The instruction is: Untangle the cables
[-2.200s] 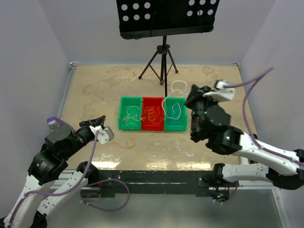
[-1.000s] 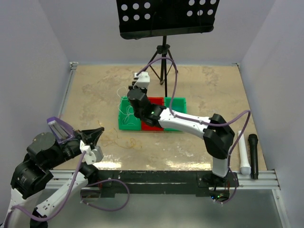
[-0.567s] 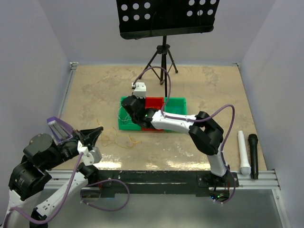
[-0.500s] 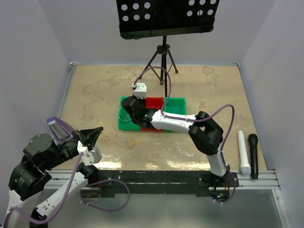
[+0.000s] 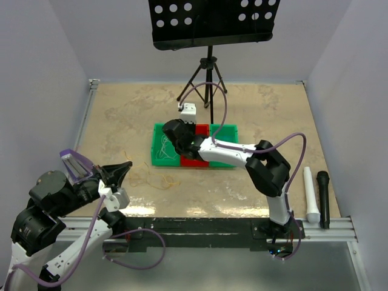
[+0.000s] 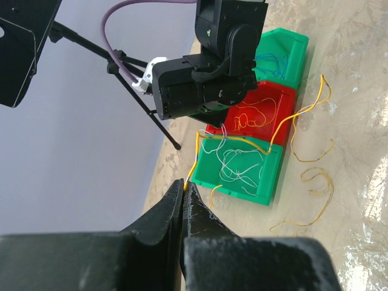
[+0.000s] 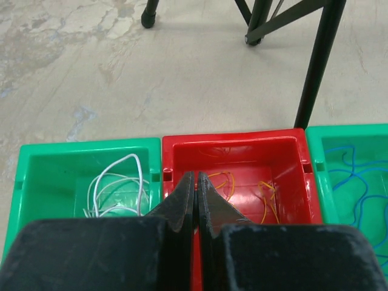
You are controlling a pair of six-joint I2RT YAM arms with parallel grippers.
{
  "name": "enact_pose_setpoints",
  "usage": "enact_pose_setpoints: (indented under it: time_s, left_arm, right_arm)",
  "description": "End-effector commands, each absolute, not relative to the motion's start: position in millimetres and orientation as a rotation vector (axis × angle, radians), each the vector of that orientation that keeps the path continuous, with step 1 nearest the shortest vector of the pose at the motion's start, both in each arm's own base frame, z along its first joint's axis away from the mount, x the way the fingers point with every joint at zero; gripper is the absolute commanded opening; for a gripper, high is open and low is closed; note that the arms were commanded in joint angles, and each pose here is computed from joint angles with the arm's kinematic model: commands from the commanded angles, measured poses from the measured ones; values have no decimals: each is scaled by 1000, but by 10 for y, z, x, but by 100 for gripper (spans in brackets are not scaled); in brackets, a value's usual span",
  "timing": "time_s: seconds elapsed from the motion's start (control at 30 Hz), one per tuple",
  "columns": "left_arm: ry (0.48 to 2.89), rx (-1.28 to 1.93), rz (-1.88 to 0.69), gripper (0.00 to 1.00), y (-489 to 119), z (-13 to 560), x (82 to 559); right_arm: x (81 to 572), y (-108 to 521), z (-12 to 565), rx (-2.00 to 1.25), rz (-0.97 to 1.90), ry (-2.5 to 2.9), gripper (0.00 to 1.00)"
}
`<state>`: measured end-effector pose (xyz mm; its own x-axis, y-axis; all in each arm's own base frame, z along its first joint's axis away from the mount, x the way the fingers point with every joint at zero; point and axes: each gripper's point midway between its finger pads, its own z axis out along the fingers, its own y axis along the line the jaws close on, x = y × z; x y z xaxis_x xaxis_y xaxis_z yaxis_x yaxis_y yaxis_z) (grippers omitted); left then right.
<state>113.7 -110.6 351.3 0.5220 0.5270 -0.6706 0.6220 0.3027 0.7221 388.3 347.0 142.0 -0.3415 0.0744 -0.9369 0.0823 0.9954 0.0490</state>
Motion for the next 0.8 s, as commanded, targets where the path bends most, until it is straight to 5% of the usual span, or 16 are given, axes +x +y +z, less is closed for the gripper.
enact_pose_setpoints:
  time_s: [0.0,0.57,0.77]
  left_arm:
    - [1053,1315,-85,0,-1145,3688,1136]
    - [1040,1295,-89,0,-1152,3739,1137]
    - [1040,1301,-97,0,-1184,3723,1161]
  right_arm:
    - [3977,3709,1638,88,63,1893,0]
    - [3972,4326,974,-69,199,2050,0]
    - [3948,4354,1335,-57,283,2013,34]
